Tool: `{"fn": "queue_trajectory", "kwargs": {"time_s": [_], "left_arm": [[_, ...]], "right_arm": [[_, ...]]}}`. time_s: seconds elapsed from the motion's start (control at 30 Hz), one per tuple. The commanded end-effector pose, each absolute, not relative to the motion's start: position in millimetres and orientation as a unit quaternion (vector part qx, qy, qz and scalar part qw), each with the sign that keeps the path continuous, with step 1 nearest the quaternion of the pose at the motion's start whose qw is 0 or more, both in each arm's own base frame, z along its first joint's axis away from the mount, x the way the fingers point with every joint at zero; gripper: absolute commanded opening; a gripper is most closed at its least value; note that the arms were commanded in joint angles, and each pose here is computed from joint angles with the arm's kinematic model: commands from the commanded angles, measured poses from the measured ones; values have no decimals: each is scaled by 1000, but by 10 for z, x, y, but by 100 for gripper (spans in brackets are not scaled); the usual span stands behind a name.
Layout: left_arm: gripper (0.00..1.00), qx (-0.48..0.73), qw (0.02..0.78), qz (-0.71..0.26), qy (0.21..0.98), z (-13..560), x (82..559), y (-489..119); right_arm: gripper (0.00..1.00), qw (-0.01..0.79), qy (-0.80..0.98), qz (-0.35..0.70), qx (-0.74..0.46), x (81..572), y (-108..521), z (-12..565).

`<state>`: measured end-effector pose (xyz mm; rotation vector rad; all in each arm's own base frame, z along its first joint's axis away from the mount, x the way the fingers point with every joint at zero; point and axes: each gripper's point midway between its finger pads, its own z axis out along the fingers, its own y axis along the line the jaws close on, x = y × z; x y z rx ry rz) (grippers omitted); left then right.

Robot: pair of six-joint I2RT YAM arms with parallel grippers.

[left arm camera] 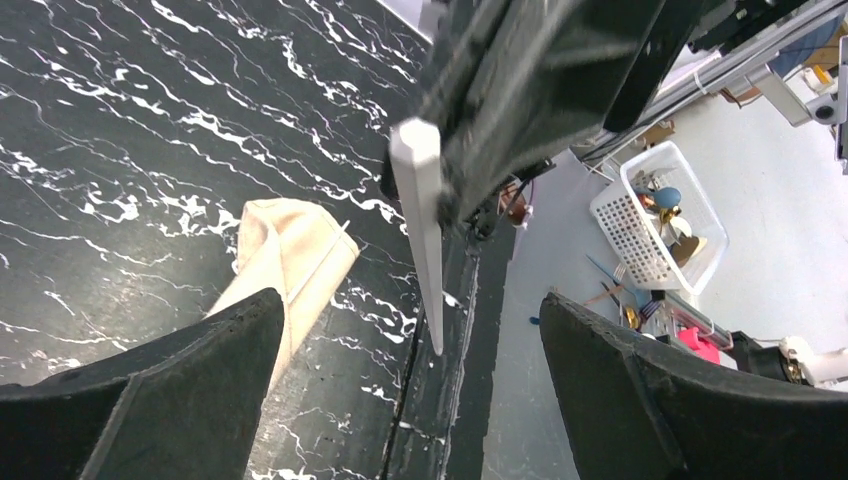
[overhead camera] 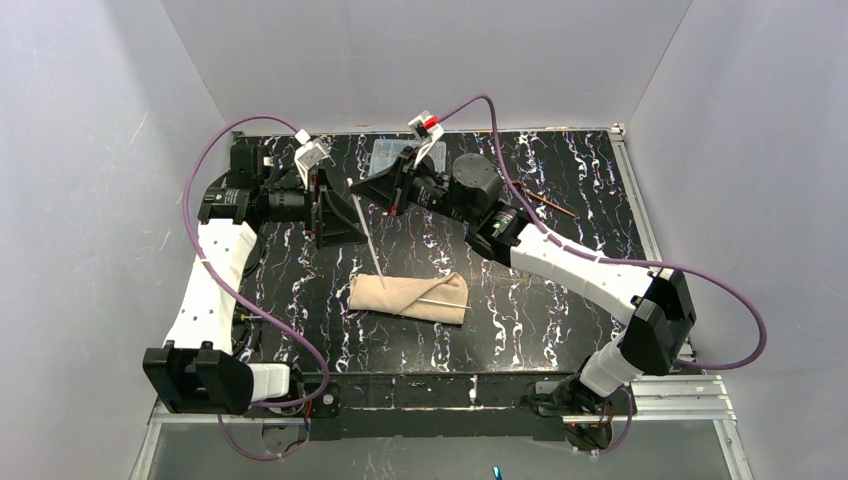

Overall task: Fold the napkin into a case and place the utensils inside
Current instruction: Pass from the right arm to the left

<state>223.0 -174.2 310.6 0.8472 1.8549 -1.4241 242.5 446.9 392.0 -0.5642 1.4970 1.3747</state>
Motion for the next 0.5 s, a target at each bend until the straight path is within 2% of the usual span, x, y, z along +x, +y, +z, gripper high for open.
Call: {"fn": "queue_trajectory", "kwargs": {"time_s": [0.0, 0.2, 0.27, 0.33, 0.37, 0.47], "left_arm": [[98, 303, 351, -553, 692, 3356, 2372, -1771], [98, 285, 364, -553, 693, 3459, 2491, -1780], [90, 290, 364, -556, 689, 3476, 2491, -1781], [76, 294, 360, -562, 684, 3469, 2476, -1789], [66, 296, 358, -565, 682, 3463, 2468, -1792], [10, 293, 357, -565, 684, 3450, 2464, -1790]], "right_arm": [[1, 506, 566, 624, -184, 2356, 4381, 4329], [1, 498, 562, 635, -182, 2331, 4395, 4320], [1, 499, 563, 634, -179, 2332, 4381, 4320], [1, 499, 562, 635, -178, 2327, 4378, 4337], [1, 499, 562, 635, -179, 2332, 4383, 4335], [1, 494, 562, 637, -185, 2327, 4422, 4315]]}}
